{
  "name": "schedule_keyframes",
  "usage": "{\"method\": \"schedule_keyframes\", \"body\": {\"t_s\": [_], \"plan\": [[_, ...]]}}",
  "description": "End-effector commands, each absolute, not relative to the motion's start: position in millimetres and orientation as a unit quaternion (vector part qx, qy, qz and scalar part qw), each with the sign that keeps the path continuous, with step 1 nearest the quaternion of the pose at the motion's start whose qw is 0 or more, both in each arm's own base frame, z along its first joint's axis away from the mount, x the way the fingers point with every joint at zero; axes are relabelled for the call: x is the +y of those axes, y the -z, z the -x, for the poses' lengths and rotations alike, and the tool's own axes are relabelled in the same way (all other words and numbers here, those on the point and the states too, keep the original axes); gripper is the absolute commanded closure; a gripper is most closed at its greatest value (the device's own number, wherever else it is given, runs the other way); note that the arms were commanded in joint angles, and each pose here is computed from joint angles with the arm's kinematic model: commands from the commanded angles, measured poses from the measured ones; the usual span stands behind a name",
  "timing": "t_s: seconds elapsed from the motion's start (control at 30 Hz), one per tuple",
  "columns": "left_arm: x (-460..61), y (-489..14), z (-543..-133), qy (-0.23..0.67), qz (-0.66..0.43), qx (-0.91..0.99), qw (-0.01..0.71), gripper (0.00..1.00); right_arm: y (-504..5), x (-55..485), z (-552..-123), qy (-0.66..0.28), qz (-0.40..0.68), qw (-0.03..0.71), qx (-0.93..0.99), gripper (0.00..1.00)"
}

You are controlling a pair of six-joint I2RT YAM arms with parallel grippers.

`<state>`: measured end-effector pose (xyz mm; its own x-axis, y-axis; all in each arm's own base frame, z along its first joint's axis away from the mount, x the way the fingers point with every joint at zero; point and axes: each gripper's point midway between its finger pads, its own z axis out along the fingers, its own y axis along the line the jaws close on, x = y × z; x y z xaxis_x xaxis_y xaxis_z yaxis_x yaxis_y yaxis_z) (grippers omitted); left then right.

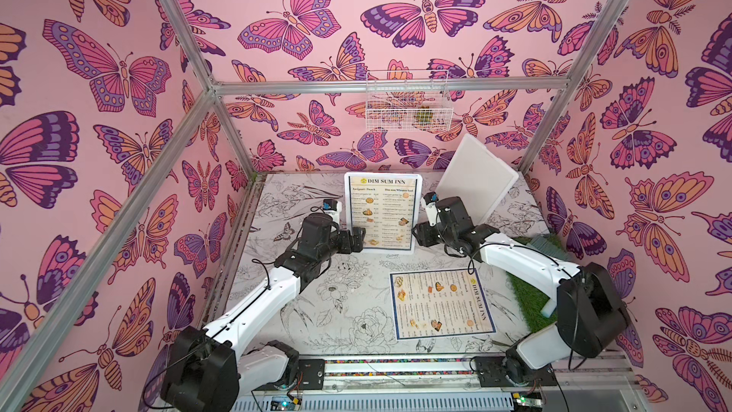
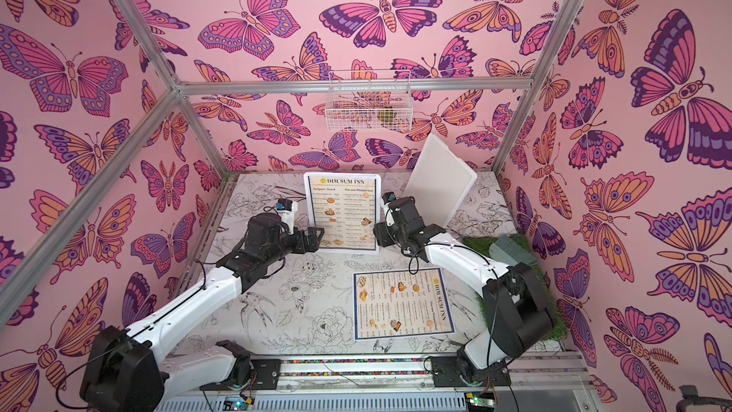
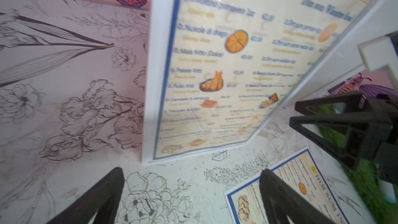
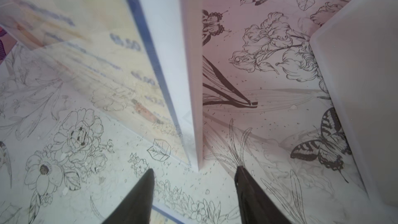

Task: Insert the menus into the narrow rack
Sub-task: Move the narrow rack to the center of the board.

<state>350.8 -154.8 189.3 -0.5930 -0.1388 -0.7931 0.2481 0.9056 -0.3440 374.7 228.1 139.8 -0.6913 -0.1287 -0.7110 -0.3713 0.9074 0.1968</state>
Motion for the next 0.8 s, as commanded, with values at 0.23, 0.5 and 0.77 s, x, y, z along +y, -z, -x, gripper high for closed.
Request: {"method": "schedule_keyframes", "body": {"t_s": [0.23,0.5,0.77], "plan": [[-147.3,-208.4,-374.0,0.298,-0.08,0.818,0.486,0.01,-136.9,258.3,-417.2,-0.217,0.171,0.391,0.878,0.52],[-120.3,-195.7,-379.4,0.259,-0.032,0.836,0.483,0.0,-130.7,309.8,-451.1,-0.294,0.191,0.381,0.855,0.52],[-46.2,-164.8,-346.6,0.109,0.112,0.87,0.467,0.01,-110.4,384.5,-466.6,-0.312,0.226,0.363,0.848,0.51]]}}
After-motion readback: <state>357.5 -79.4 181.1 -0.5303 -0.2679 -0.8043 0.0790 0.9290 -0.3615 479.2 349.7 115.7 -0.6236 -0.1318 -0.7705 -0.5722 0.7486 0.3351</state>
